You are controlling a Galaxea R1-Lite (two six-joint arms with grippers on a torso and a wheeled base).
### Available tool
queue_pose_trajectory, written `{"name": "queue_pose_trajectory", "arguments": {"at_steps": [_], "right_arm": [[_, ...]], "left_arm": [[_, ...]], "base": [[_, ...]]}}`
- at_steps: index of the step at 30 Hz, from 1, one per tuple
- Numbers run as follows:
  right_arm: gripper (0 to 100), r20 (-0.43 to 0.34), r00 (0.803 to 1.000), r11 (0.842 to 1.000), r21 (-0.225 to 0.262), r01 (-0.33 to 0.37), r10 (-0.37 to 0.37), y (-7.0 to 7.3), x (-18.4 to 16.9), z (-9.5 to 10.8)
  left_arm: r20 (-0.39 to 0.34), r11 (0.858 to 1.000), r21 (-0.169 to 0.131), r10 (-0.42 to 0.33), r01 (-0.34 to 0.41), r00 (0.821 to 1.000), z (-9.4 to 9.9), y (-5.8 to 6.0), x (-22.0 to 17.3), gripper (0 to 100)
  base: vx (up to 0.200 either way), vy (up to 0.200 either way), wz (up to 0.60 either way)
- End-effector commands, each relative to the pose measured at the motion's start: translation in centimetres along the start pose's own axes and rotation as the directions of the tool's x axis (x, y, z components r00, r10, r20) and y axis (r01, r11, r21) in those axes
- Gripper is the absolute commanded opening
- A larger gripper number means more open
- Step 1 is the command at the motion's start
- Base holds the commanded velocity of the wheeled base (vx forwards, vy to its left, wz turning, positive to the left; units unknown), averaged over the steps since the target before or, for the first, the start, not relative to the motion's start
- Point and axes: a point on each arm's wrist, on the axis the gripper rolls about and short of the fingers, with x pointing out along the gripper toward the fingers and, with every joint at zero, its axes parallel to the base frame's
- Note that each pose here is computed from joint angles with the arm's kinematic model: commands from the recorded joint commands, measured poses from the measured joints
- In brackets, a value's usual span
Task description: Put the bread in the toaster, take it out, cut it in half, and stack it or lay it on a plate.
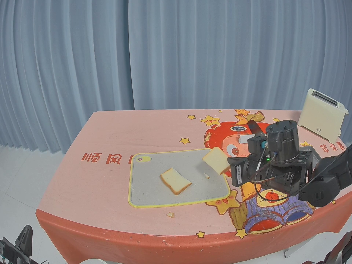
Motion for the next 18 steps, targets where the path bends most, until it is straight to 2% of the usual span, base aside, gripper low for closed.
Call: {"name": "queue_pose_trajectory", "arguments": {"at_steps": [1, 15, 18], "right_arm": [[0, 0.035, 0.999, 1.000, 0.009, -0.007, 0.006, -0.3, -1.6, 0.6], [0, 0.098, 0.995, 1.000, 0.025, -0.004, 0.001, -1.1, -4.4, 1.3], [0, 0.082, 0.997, 0.999, 0.045, -0.012, 0.008, -1.4, -5.4, 0.4]], "left_arm": [[-0.016, 1.000, 0.000, 0.000, 0.000, 1.000, -0.4, 0.0, 0.1, 0], [-0.016, 1.000, 0.000, 0.000, 0.000, 1.000, -0.4, 0.0, 0.1, 0], [-0.016, 1.000, 0.000, 0.000, 0.000, 1.000, -0.4, 0.0, 0.1, 0]], "base": [[0.000, 0.000, 0.00], [0.000, 0.000, 0.00], [0.000, 0.000, 0.00]]}}
